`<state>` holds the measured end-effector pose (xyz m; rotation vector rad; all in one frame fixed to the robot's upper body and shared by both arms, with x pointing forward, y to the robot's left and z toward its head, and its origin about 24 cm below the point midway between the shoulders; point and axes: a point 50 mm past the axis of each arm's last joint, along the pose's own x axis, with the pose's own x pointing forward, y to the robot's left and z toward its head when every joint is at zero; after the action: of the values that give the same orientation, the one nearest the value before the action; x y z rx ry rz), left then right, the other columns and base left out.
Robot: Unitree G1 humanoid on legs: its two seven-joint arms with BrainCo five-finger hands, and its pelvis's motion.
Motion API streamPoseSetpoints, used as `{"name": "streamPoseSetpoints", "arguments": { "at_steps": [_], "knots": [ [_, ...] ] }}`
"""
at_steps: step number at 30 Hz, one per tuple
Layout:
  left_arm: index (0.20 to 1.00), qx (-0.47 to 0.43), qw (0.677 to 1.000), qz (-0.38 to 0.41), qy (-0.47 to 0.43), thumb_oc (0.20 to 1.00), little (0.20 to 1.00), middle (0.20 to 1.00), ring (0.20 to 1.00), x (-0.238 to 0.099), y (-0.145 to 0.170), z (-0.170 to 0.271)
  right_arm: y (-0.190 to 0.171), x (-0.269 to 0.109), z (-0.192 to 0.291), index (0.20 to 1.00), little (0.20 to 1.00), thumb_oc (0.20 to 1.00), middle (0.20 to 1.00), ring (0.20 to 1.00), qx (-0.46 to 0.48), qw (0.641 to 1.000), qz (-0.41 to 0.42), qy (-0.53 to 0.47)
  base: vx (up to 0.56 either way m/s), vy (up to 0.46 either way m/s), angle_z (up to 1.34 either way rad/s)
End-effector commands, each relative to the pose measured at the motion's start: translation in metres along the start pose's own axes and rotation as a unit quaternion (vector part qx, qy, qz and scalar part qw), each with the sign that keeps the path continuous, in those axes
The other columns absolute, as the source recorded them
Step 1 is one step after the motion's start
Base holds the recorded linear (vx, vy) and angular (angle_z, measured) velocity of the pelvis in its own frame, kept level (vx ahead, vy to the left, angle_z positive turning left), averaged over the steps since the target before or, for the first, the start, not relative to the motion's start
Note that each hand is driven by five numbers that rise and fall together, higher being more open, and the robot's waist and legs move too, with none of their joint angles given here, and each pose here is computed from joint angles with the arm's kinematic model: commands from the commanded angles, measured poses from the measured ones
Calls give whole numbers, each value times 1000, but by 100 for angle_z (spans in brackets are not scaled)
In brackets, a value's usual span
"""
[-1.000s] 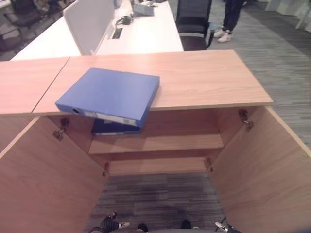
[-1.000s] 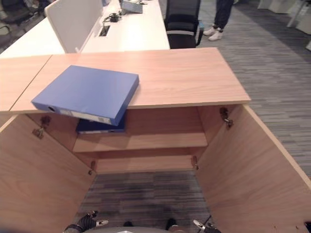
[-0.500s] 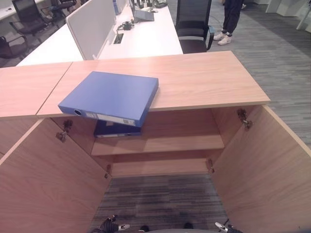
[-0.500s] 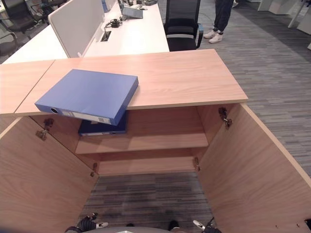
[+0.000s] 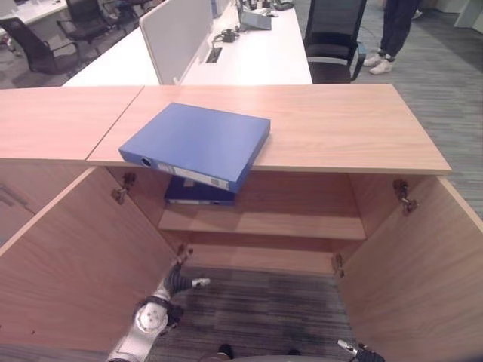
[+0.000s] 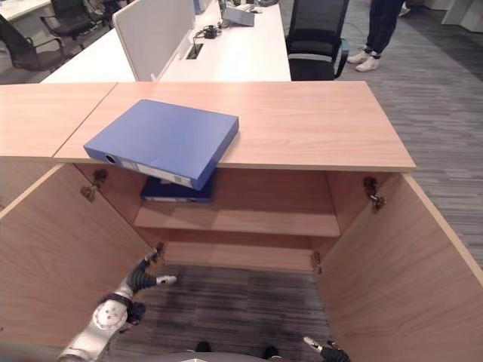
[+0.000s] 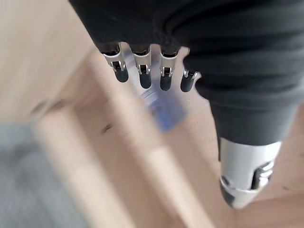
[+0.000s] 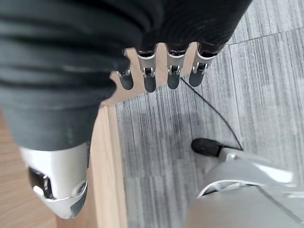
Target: Put the empty folder in the office cabinet
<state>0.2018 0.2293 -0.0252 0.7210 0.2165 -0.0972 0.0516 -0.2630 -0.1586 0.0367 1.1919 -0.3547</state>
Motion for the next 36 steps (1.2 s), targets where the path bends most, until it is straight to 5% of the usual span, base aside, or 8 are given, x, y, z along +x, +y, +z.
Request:
{"name": "streamPoseSetpoints", "arguments": {
  "at_steps": [1, 15, 20, 25, 30, 36],
  "knots": [
    [1000, 54, 993, 99, -25, 1000, 1000, 1000, 1000, 14, 32, 8, 24, 4, 14, 1000, 1000, 1000, 1000, 1000, -23, 999, 20, -18, 37, -14, 4],
    [1000, 119, 948, 270, -117, 1000, 1000, 1000, 1000, 1, 83, 47, 40, 4, 9, 1000, 1000, 1000, 1000, 1000, -50, 998, 42, -14, 21, -8, 5],
    [1000, 303, 870, 322, -219, 1000, 1000, 1000, 1000, 3, 139, 95, 35, 3, 4, 1000, 1000, 1000, 1000, 1000, -52, 997, 51, -6, 0, 0, 0],
    [1000, 370, 816, 349, -276, 1000, 1000, 1000, 1000, 4, 162, 126, 32, 3, 8, 1000, 1000, 1000, 1000, 1000, -37, 998, 53, -14, 0, 0, 0],
    [1000, 427, 774, 347, -313, 1000, 1000, 1000, 1000, 8, 173, 150, 29, 3, 9, 1000, 1000, 1000, 1000, 1000, -44, 997, 55, -18, 0, 0, 0],
    [1000, 447, 764, 314, -342, 1000, 1000, 1000, 1000, 23, 166, 168, 24, 3, 11, 1000, 1000, 1000, 1000, 1000, -34, 998, 42, -23, 17, 22, -8]
  ]
}}
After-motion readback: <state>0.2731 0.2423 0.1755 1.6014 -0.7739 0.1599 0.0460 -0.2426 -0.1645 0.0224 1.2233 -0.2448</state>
